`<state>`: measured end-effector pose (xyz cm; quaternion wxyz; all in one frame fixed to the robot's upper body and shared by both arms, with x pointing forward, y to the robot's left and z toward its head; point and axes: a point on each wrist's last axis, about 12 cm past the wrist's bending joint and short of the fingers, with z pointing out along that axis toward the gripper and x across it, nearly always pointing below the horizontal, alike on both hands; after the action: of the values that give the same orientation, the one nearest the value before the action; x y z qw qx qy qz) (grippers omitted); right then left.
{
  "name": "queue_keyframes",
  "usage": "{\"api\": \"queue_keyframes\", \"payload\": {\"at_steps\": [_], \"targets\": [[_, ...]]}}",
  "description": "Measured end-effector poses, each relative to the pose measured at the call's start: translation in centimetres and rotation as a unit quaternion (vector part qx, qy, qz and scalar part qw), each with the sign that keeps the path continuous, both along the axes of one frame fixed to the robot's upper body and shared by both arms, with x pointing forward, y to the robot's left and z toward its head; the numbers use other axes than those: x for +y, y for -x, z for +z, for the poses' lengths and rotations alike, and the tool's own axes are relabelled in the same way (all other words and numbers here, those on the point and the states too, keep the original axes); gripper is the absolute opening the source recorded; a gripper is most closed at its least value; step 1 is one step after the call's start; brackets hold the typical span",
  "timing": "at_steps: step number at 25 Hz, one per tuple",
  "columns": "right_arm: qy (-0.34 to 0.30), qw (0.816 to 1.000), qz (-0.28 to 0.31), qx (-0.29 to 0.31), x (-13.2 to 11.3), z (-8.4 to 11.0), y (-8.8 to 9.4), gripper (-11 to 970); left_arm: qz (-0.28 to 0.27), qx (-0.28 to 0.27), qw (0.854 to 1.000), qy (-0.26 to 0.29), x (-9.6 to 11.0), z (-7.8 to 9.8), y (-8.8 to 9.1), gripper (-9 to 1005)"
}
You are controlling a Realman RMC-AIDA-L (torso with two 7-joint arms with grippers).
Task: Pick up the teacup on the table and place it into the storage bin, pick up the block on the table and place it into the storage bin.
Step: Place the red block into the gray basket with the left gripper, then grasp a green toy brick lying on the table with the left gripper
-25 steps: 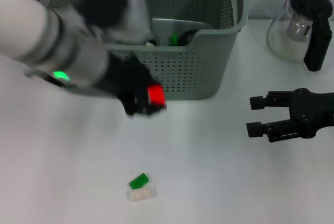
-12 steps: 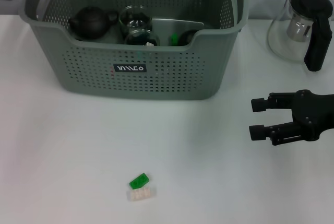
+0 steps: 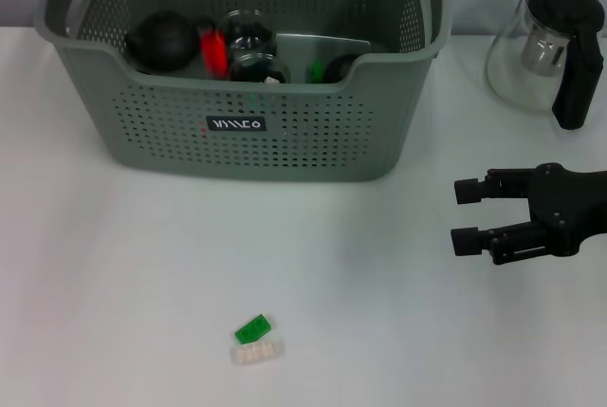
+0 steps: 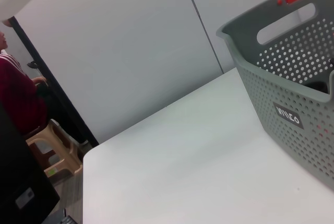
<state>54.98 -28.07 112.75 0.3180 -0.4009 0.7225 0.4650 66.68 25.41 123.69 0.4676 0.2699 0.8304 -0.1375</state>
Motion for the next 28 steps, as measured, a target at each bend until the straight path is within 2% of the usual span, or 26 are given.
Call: {"api": "queue_keyframes", "payload": {"at_steps": [3,6,8,11,14,17,20,21,22,28], "targets": [[-0.001,1.0,0.0,-0.001,0.0,-0.1,0.1,944,0.005,-0.007,1.0,-0.002,0.3,0.3,0.1,546],[-0.003,1.0,0.001,-0.001,0.1,-0.3,0.2,943,0.002,-0.014,1.0,-0.008,0.6,0.9,0.5,684],[-0.003,1.0,0.001,-0.001,0.1,-0.3,0.2,943,-0.012,-0.01,1.0,-0.009,0.7,1.2,1.3,776],[-0.003,1.0,-0.001,-0.001,0.1,-0.4,0.3,943,-0.078,0.009,0.997,-0.02,0.1,1.8,3.7,851],[-0.003,1.0,-0.002,-0.001,0.1,-0.4,0.3,943,-0.176,0.02,0.983,-0.043,-0.7,2.0,6.8,926],[-0.002,1.0,-0.005,-0.001,0.0,-0.4,0.2,943,-0.288,0.024,0.955,-0.064,-1.5,1.6,10.5,926],[-0.001,1.0,-0.006,-0.002,0.0,-0.4,0.2,943,-0.34,0.029,0.936,-0.092,-2.1,0.3,12.7,926],[-0.001,1.0,-0.006,-0.003,0.0,-0.4,0.2,943,-0.356,0.039,0.928,-0.105,-2.4,-0.5,13.2,925],[-0.001,1.0,-0.006,-0.003,0.0,-0.4,0.1,943,-0.356,0.039,0.928,-0.105,-2.4,-0.5,13.2,925],[0.0,1.0,-0.004,-0.007,0.1,-0.1,-0.1,943,-0.399,0.078,0.906,-0.118,-3.8,-2.5,14.1,925]]}}
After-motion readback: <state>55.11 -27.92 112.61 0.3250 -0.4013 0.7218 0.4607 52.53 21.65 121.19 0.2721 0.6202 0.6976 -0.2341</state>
